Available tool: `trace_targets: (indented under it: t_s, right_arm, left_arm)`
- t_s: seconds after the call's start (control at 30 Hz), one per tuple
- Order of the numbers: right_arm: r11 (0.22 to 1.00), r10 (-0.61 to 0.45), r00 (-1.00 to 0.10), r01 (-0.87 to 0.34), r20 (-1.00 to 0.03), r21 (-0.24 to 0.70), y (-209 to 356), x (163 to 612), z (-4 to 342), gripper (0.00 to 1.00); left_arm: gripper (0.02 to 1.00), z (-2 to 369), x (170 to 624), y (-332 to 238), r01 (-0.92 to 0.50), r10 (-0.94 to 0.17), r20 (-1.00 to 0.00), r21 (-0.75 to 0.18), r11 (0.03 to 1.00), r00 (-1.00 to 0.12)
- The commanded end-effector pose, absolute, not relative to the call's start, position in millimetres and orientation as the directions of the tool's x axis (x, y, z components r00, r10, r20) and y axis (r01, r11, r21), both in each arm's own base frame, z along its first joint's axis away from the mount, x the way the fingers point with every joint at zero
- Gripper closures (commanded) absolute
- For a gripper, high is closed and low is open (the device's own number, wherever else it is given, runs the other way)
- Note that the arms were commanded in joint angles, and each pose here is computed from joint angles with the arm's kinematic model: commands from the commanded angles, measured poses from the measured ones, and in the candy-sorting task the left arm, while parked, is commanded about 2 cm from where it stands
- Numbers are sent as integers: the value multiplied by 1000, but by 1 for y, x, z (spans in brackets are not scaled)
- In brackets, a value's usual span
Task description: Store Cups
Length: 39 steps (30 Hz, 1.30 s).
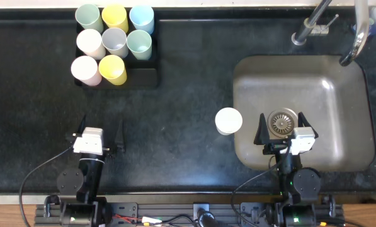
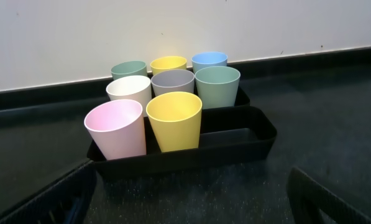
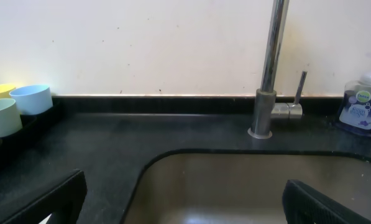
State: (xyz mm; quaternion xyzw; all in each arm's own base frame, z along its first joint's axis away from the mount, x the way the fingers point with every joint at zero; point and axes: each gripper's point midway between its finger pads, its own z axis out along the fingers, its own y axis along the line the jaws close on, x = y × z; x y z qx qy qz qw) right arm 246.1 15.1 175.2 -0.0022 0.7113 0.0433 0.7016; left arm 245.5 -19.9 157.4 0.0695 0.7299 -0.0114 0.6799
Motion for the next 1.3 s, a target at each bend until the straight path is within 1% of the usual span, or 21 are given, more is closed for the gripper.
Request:
trace_targets:
  t_s: [0.03,0.63,0.67,0.7,0.73,0.8,0.87,0.93,0.97,1.07,1.13,1.2,1.23,1.27,1.3]
  right_arm:
    - [996,54,-16,-65,-998,55,15,246,172,3]
    - [996,55,-12,-67,-998,55,15,246,173,3]
    - [996,55,-3,-71,-998,55,16,246,178,3]
    - [996,57,34,-73,-998,55,16,243,197,3]
    - [996,58,48,-73,-997,54,16,240,208,3]
    - [996,57,30,-73,-998,55,15,233,229,3]
    - [995,53,-44,-79,-998,57,17,226,241,3]
    - [995,47,-166,-83,-985,61,18,220,250,5]
    - [994,41,-281,-87,-959,68,21,219,259,3]
    - [993,27,-483,-84,-875,77,24,229,271,3]
    - [992,3,-618,-98,-786,80,30,235,272,5]
    - [988,-39,-718,-131,-695,80,41,238,267,3]
    - [984,-79,-774,-161,-628,74,50,240,262,3]
    - [972,-163,-833,-227,-528,58,64,240,253,3]
    - [965,-199,-854,-255,-480,54,70,240,247,3]
  left_arm:
    - [20,158,245,-17,102,105,-993,98,990,-61]
    - [20,158,245,-17,102,105,-993,98,990,-61]
    - [20,158,245,-17,102,105,-993,98,990,-61]
    - [18,158,245,-17,102,105,-993,98,990,-61]
    - [20,158,245,-17,102,105,-993,98,990,-61]
    - [20,158,245,-17,102,105,-993,98,990,-61]
    - [20,158,245,-17,102,105,-993,98,990,-61]
    - [20,158,245,-17,102,105,-993,98,990,-61]
    - [20,158,245,-17,102,105,-993,98,990,-61]
    - [20,158,245,-17,102,105,-993,98,990,-61]
    - [20,158,245,-17,102,105,-993,98,990,-61]
    - [20,158,245,-17,102,105,-993,98,990,-61]
    - [20,158,245,-17,102,105,-993,98,990,-61]
    - [20,158,245,-17,102,105,-993,98,990,-61]
    - [18,158,245,-17,102,105,-993,98,990,-61]
